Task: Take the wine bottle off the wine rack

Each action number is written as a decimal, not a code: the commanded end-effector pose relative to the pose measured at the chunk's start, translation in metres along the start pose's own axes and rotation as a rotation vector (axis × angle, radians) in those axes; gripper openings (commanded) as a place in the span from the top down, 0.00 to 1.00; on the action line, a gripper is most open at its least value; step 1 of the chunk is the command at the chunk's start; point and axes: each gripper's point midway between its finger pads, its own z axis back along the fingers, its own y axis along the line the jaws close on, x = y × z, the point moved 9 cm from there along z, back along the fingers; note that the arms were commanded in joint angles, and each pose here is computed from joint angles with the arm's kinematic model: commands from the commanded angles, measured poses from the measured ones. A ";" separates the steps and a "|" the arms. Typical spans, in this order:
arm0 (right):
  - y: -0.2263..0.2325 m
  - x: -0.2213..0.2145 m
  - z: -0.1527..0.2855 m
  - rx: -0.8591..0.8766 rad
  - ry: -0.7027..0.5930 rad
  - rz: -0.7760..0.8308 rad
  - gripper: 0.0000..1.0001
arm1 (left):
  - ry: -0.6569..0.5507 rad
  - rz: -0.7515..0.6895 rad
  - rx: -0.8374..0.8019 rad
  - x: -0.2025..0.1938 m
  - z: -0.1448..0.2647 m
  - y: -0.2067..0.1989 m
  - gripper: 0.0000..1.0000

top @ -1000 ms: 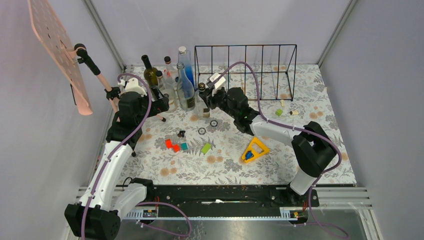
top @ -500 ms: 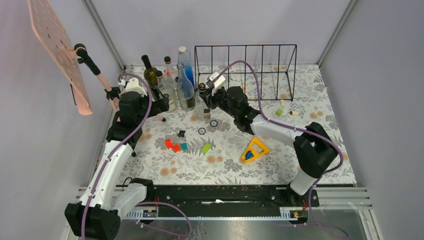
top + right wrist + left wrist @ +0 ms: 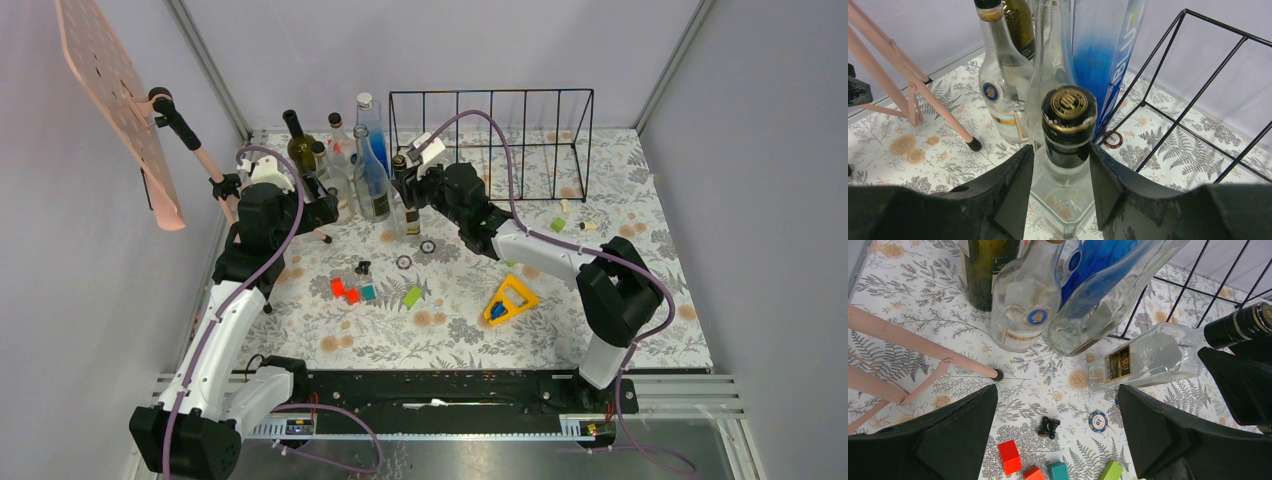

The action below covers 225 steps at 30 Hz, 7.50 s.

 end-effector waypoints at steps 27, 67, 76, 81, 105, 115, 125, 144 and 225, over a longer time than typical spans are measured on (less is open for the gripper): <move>-0.003 0.031 -0.025 -0.115 -0.077 -0.099 0.75 | -0.025 -0.013 -0.005 0.006 -0.002 0.000 0.01; -0.021 0.030 0.173 -0.287 -0.095 -0.046 0.81 | -0.118 -0.196 -0.321 -0.010 0.027 -0.076 0.01; -0.019 0.025 0.191 -0.268 -0.022 -0.057 0.35 | -0.102 -0.239 -0.504 -0.019 0.027 -0.105 0.01; -0.015 0.037 0.204 -0.251 0.006 -0.120 0.24 | -0.093 -0.291 -0.600 -0.024 0.029 -0.124 0.01; -0.084 0.049 0.241 -0.474 0.218 -0.728 0.19 | -0.059 -0.499 -1.074 -0.075 0.027 -0.222 0.03; -0.083 0.030 0.269 -0.593 0.239 -0.646 0.19 | -0.091 -0.471 -1.076 -0.077 0.005 -0.249 0.03; -0.080 0.025 0.281 -0.606 0.246 -0.610 0.19 | -0.108 -0.474 -1.012 -0.081 -0.023 -0.269 0.06; -0.080 0.020 0.283 -0.610 0.279 -0.584 0.19 | -0.011 -0.493 -0.992 -0.088 -0.031 -0.275 0.64; -0.086 -0.010 0.268 -0.633 0.346 -0.610 0.04 | -0.456 -0.295 -0.028 0.068 -0.054 -0.055 0.13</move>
